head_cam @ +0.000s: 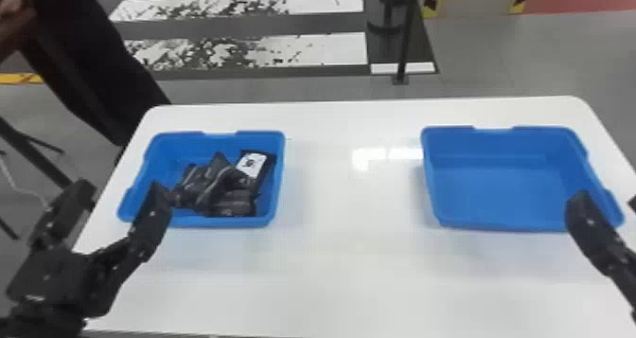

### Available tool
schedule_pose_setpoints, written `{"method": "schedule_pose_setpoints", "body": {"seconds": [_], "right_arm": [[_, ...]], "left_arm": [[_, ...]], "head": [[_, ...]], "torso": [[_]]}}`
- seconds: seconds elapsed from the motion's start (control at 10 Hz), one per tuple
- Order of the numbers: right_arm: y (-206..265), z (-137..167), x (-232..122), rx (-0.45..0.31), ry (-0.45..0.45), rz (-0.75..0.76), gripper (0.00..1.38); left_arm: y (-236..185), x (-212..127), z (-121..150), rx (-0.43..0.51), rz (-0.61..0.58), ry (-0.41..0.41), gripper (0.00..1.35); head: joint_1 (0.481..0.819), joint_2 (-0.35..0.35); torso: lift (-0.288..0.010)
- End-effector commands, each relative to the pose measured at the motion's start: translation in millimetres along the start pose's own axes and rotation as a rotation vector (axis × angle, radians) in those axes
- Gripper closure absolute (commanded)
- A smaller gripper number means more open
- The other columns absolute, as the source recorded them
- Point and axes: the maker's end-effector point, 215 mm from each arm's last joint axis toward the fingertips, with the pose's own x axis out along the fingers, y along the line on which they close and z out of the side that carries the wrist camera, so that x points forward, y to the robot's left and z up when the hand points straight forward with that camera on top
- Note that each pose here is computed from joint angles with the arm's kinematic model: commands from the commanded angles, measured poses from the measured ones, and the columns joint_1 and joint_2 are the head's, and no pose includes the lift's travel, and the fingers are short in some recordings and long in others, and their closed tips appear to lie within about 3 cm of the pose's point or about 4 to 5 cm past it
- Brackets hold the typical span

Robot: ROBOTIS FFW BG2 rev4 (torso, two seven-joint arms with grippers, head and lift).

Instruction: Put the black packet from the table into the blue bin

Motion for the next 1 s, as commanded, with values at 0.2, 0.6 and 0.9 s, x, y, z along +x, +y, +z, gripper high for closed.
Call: {"method": "schedule_pose_setpoints", "body": {"seconds": [0.2, 0.6, 0.9], "right_arm": [[1.2, -0.3, 0.2, 0.003, 0.0, 0.001, 0.48], [1.2, -0.2, 0.2, 0.005, 0.0, 0.001, 0.48], [-0.4, 0.1, -0.1, 0.002, 0.0, -0.001, 0.48]], "left_arm": [[-2.8, 0.1, -2.6, -0.017, -0.007, 0.006, 0.07], [-3.7, 0.4, -2.6, -0.02, -0.009, 0.006, 0.08], [-4.4, 0.5, -3.2, -0.028, -0.01, 0.007, 0.08]], "head": [[0.695, 0.084], [0.695, 0.081], [0.695, 0.079]], "torso": [[-0.11], [-0.11], [-0.11]]}}
